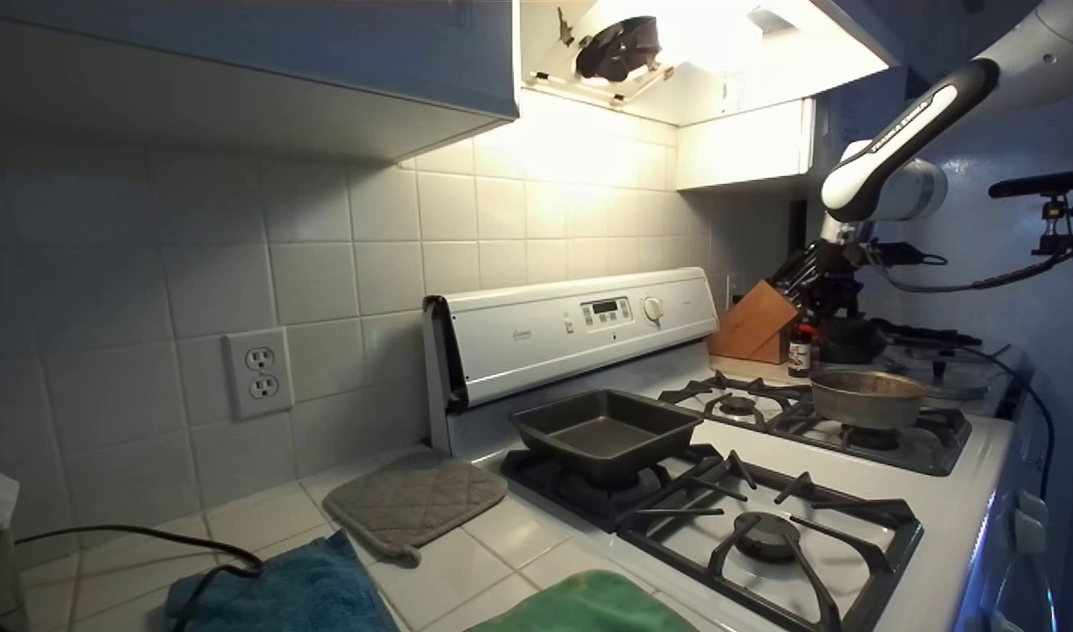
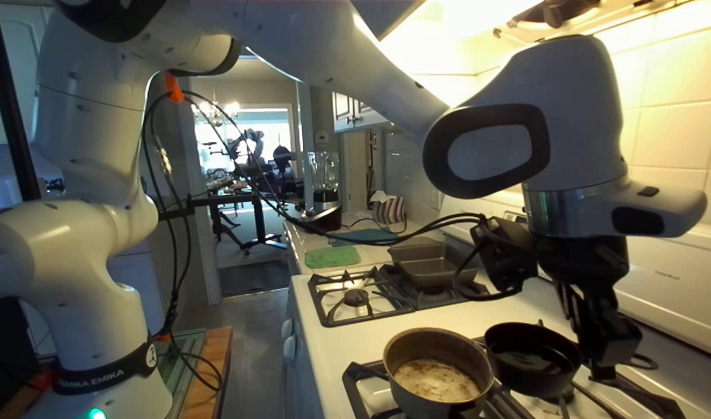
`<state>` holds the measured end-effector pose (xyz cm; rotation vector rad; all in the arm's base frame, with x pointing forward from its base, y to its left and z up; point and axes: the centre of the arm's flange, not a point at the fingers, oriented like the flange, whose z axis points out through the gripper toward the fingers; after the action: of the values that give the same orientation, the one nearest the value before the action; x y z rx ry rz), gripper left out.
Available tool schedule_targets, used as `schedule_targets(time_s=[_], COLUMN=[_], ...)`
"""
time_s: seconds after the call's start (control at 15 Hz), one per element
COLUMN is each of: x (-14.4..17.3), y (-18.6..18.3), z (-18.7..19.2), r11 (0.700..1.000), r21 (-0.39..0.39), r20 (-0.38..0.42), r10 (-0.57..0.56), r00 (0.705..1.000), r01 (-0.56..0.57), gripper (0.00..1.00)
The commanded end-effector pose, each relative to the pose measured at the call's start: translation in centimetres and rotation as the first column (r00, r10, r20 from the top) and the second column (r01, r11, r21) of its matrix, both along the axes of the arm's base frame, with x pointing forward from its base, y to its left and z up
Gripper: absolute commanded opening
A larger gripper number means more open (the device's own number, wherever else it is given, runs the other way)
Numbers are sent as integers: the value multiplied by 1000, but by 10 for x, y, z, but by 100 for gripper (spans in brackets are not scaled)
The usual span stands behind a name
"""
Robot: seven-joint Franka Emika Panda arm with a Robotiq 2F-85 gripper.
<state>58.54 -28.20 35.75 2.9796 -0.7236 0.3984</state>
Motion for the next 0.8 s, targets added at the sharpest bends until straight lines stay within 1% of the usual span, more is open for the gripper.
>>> schedule_targets(time_s=[0.0,0.2,0.4,0.73], x=[-19,-20,-21,-24], y=[41,69,95,125], z=[4,3,3,2], r11=[995,987,977,966], r21=[-23,-26,-29,-76], r20=[7,5,20,101], r10=[95,156,213,255], r00=[995,988,977,962], r01=[-94,-156,-212,-248], gripper=[6,6,6,6])
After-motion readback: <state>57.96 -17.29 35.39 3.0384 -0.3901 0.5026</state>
